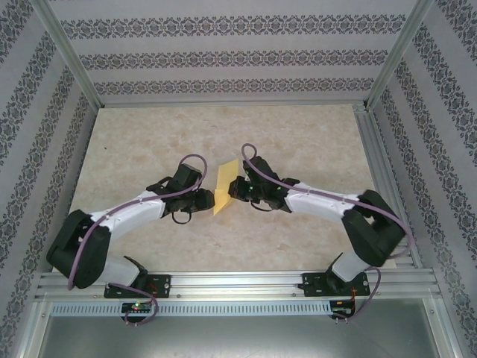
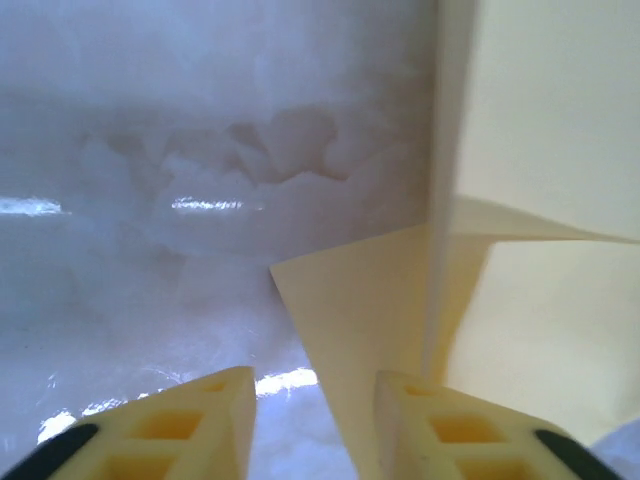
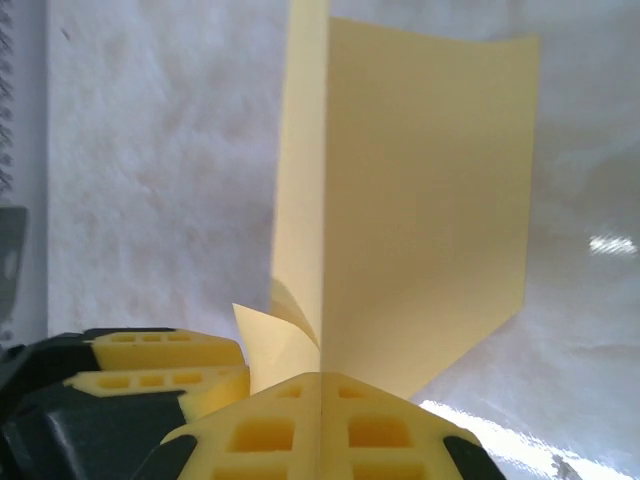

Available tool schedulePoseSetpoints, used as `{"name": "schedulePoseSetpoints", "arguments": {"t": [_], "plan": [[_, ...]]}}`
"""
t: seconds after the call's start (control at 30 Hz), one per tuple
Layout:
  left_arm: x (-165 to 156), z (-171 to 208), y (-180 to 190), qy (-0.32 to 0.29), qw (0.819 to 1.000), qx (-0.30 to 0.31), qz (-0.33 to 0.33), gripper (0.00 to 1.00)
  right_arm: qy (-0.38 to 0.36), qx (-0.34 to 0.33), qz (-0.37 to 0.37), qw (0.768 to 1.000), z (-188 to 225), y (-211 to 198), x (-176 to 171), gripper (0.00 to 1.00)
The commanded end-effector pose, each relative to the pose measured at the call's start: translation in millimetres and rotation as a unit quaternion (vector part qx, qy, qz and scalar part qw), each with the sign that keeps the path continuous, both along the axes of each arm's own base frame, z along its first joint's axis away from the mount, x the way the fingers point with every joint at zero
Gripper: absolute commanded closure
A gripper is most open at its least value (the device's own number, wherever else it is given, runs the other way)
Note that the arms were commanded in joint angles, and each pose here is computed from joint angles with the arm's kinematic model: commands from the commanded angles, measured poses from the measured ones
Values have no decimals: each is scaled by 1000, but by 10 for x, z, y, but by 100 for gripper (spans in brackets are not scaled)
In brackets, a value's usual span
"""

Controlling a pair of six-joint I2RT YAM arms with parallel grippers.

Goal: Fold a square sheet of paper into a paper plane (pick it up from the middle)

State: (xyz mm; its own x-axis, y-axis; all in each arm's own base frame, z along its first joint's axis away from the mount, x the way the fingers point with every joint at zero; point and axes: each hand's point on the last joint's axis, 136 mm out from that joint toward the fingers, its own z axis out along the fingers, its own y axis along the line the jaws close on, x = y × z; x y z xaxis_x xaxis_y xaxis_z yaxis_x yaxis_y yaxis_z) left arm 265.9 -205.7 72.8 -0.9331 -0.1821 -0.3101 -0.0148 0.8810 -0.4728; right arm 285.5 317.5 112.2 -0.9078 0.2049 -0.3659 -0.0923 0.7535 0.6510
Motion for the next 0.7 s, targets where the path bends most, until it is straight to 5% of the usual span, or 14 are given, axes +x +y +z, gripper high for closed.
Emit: {"name": "schedulePoseSetpoints", "arguments": {"t": [0.0,0.4,0.67], "plan": [[90,283,110,-52,999,11,-3,53,-11,-55,-67,996,12,-303,-6,100],[94,617,110,-142,989,-11,-38,11,11,-76,-177,981,50,-381,4,100],[25,544,-151,-191,972,-32,-133,8,73,-25,-195,978,-540,-124,69,100]]}}
